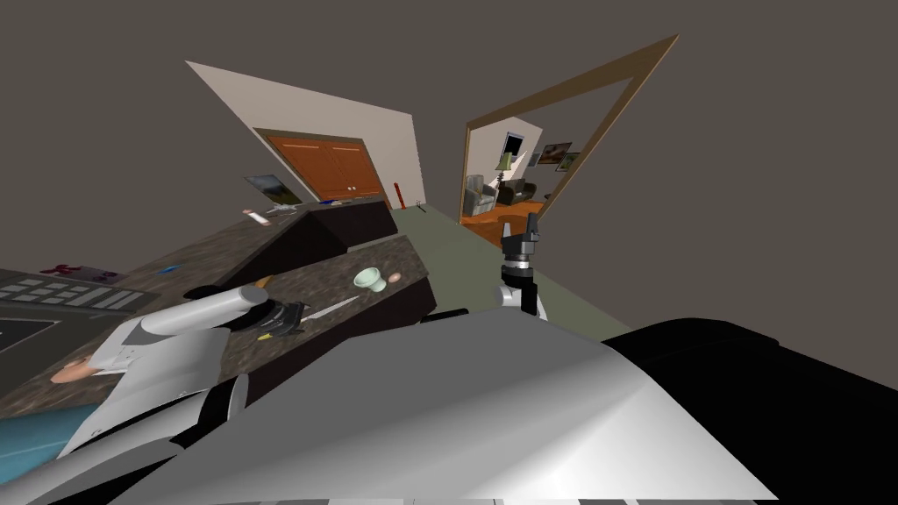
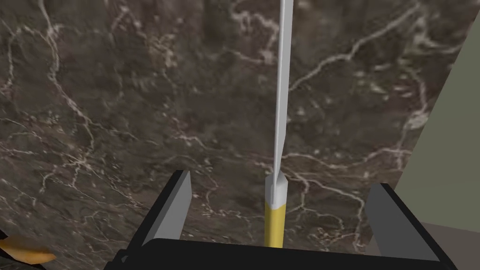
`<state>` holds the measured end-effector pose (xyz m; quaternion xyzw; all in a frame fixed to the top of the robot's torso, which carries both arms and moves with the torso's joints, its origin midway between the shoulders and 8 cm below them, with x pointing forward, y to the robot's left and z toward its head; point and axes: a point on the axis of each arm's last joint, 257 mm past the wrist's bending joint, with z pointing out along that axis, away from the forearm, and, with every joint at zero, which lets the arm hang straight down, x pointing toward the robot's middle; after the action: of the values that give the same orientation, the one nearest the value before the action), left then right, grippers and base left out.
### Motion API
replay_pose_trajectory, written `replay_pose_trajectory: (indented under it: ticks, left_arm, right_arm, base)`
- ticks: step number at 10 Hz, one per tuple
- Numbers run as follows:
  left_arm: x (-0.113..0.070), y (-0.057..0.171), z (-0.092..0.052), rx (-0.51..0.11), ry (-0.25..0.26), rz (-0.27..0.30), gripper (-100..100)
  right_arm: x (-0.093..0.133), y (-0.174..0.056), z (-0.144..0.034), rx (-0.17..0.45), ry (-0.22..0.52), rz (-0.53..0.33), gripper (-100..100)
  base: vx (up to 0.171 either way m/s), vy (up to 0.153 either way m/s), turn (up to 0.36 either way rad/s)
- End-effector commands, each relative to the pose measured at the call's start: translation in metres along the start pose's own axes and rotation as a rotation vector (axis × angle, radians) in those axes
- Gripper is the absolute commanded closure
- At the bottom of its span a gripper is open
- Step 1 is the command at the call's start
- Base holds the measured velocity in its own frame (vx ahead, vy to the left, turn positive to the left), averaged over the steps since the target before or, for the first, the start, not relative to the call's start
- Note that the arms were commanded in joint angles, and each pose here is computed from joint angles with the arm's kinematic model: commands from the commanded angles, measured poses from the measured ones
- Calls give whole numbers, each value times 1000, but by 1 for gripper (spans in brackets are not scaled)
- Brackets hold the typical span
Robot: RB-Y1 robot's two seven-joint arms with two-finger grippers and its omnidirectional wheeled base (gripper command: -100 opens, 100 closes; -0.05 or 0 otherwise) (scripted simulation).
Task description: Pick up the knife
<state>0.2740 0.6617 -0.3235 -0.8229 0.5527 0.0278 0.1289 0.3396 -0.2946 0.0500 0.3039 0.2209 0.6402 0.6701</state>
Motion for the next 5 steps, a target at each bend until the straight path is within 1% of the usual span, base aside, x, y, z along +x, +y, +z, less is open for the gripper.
replay_pose_trajectory:
  ticks: [1,2,4,5]
  left_arm:
    - [-1,12,0,-58,25,-15,-100]
    - [0,15,0,-69,28,-16,-100]
    - [0,30,-1,-134,58,-31,-100]
    - [0,30,-1,-134,58,-31,-100]
  right_arm:
    - [0,0,0,0,0,0,0]
    - [0,0,0,0,0,0,0]
    - [0,0,0,0,0,0,0]
    - [0,0,0,0,0,0,0]
  base:
    - [103,-8,-7]
    - [78,-12,-5]
    - [65,-14,-6]
    - [42,-10,9]
